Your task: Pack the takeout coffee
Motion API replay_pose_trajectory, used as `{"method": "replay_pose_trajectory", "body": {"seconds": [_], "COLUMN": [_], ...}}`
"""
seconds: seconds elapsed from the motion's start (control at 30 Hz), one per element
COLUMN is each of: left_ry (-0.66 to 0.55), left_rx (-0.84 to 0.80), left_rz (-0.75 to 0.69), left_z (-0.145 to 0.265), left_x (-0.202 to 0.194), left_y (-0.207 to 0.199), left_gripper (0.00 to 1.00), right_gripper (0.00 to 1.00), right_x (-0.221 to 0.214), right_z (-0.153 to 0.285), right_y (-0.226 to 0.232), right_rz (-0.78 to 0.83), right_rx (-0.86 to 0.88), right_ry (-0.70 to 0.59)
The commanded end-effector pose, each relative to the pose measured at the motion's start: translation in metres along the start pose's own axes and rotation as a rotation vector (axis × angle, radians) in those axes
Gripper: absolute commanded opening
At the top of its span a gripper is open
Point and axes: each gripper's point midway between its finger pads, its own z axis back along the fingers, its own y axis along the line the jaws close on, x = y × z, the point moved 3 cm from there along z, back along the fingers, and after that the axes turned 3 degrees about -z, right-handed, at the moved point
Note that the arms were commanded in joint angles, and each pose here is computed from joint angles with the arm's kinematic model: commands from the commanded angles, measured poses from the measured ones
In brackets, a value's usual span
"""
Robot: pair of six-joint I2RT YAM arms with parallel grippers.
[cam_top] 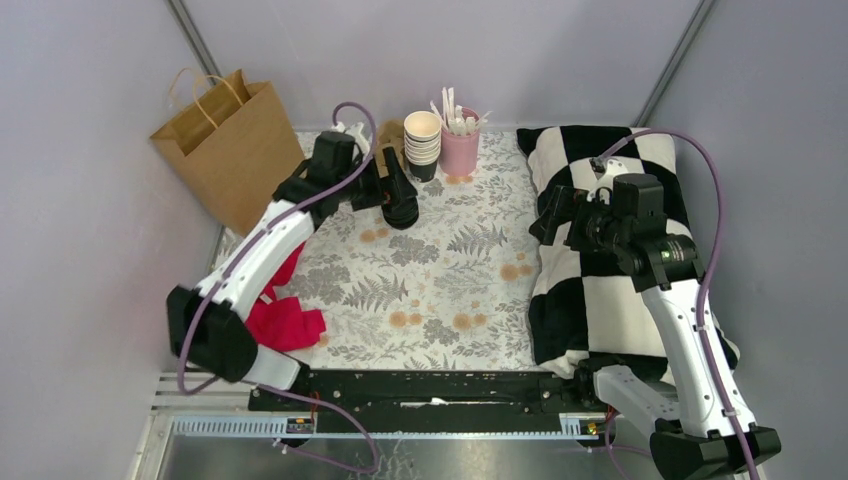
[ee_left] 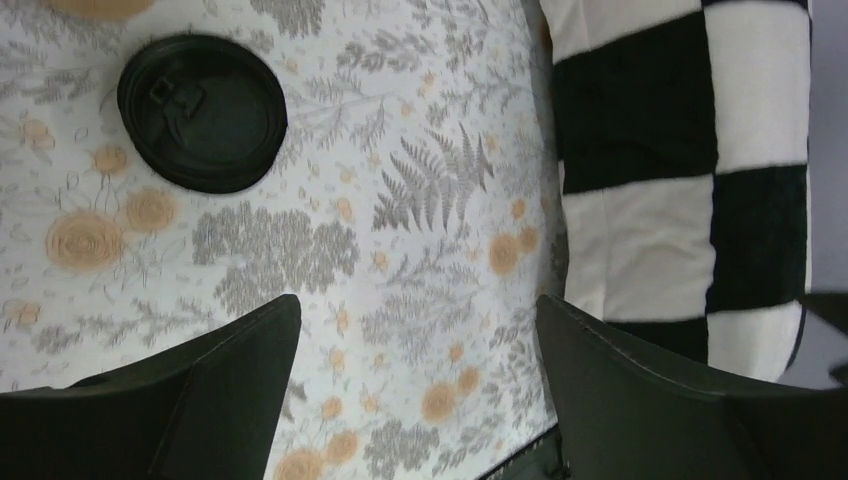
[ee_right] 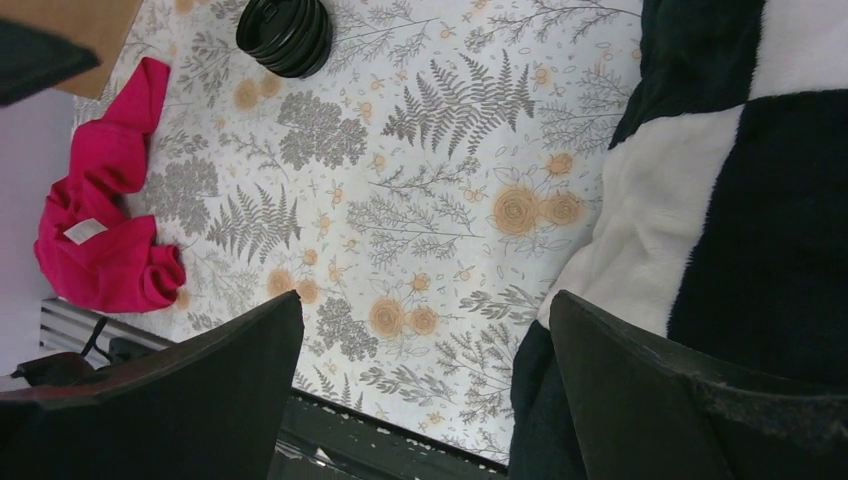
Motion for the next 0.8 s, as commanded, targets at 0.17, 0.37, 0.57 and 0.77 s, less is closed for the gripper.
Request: {"method": "replay_pose_trajectory", "body": {"seconds": [0.17, 0.37, 0.57, 0.77], "left_ry": [-0.176, -0.244, -0.315, -0.362], "left_rx": [0.057, 0.198, 0.33, 0.406], "left_rz": [0.017, -0.004, -0.092, -0.127], "left_z": [-0.08, -0.128, -0.142, -0.138], "left_x": [0.089, 0.125, 0.152, 0.163], "left_y": [-0.004, 0.017, 0.025, 0.034], "left_gripper": [0.72, 0.65, 0.66, 0.67], "right_gripper": [1.0, 1.0, 1.0, 1.0], "right_x": [-0.02, -0.023, -0.031, -0.028], "right_z": [0.006, 0.006, 0.004, -0.001], "right_y": [0.003, 0.001, -0.009, -0.009], "right_rz": [-0.019, -0.021, -0.015, -0.017], "right_rx": [0.046, 0.033, -0.009, -0.01], "right_ry": [0.062, 0.074, 0.085, 0.083]}}
